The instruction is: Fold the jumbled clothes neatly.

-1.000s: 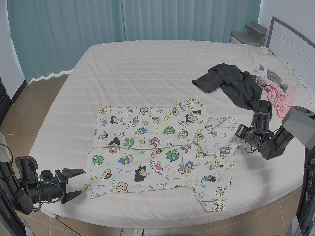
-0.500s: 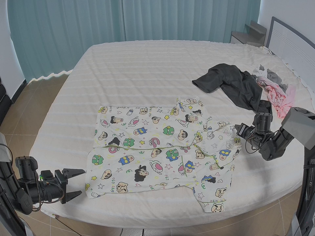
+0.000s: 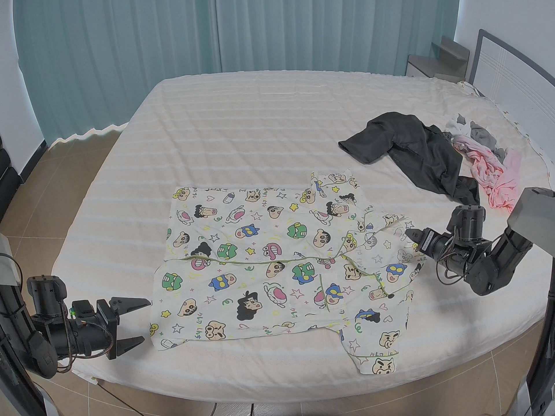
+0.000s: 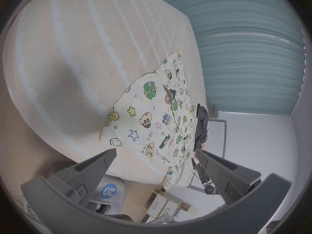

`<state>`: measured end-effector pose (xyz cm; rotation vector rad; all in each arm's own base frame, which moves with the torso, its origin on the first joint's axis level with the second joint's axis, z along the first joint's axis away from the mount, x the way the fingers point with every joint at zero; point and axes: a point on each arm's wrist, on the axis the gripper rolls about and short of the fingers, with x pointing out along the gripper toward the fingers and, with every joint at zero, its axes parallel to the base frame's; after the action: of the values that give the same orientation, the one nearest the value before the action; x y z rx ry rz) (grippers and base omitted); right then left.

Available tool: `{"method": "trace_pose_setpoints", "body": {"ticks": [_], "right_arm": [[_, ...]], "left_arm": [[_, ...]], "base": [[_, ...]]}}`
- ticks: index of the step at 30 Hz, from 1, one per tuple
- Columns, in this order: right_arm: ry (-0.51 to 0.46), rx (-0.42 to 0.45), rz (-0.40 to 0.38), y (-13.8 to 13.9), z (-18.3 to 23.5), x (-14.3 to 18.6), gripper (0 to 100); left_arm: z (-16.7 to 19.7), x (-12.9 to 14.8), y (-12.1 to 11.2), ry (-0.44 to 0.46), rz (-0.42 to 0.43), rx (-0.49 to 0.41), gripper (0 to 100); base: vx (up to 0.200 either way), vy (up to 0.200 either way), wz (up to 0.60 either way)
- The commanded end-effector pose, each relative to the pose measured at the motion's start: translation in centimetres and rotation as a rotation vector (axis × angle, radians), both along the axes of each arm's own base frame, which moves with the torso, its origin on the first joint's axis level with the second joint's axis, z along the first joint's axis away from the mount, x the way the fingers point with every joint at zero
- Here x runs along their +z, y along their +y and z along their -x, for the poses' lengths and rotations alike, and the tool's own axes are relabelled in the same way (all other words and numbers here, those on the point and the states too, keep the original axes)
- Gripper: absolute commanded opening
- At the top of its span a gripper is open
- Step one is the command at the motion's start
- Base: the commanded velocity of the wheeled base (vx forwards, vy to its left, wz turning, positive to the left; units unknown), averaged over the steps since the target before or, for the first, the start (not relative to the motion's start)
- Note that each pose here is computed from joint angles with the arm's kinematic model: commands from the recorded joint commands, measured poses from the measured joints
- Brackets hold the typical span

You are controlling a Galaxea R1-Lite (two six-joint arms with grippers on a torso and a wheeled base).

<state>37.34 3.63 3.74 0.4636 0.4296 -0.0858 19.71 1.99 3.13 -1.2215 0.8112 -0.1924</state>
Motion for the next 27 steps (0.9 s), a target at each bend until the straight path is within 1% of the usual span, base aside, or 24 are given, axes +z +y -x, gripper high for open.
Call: {"method": "trace_pose_setpoints", "body": {"ticks": [1,2,3,4,6,7,8,9,10,11,15,21,24,27], "right_arm": [[-0.027,0.125,-0.065,3.8,6.6,4.4,100],[-0.018,0.16,-0.097,4.8,8.4,4.9,100],[-0.017,0.166,-0.101,4.9,8.6,4.9,100],[0.016,0.215,-0.133,6.2,10.7,4.8,100],[0.069,0.259,-0.153,7.3,12.6,4.0,100],[0.069,0.259,-0.153,7.3,12.6,4.0,100],[0.122,0.27,-0.189,7.8,14.0,3.3,100],[0.149,0.264,-0.201,7.8,14.5,2.9,100],[0.149,0.264,-0.201,7.8,14.5,2.9,100],[0.202,0.262,-0.208,7.7,15.2,2.0,100],[0.276,0.291,-0.199,7.6,16.9,0.8,100],[0.324,0.329,-0.182,8.2,18.2,0.0,100],[0.36,0.338,-0.196,8.9,18.8,-0.5,100],[0.388,0.334,-0.191,9.0,18.9,-1.1,100]], "left_arm": [[0.4,-0.1,-0.1,0.019,0.004,0.0,100],[0.5,-0.1,-0.1,0.025,0.005,0.0,100],[0.5,-0.1,-0.1,0.024,0.004,0.0,100],[0.5,0.0,-0.1,0.022,0.004,0.0,100],[0.5,0.0,-0.1,0.022,0.004,0.0,100],[0.5,0.0,-0.1,0.022,0.004,0.0,100],[0.5,0.0,-0.1,0.024,0.004,0.001,100],[0.5,0.0,-0.1,0.024,0.004,0.001,100],[0.5,0.0,-0.1,0.024,0.004,0.001,100],[0.6,0.0,-0.1,0.028,0.006,0.002,100],[0.8,0.1,-0.1,0.036,0.006,0.001,100],[0.8,0.1,-0.2,0.042,-0.011,0.02,100],[0.8,0.1,-0.3,0.045,-0.01,0.016,100],[0.8,0.1,-0.3,0.044,-0.011,0.015,100]], "base": [[0.0,0.0,0.0],[0.0,0.0,0.0],[0.0,0.0,0.0],[0.0,0.0,0.0],[0.0,0.0,0.0],[0.0,0.0,0.0],[0.0,0.0,0.0],[0.0,0.0,0.0],[0.0,0.0,0.0],[0.0,0.0,0.0],[0.0,0.0,0.0],[0.0,0.0,0.0],[0.0,0.0,0.0],[-0.2,0.0,0.0]]}}
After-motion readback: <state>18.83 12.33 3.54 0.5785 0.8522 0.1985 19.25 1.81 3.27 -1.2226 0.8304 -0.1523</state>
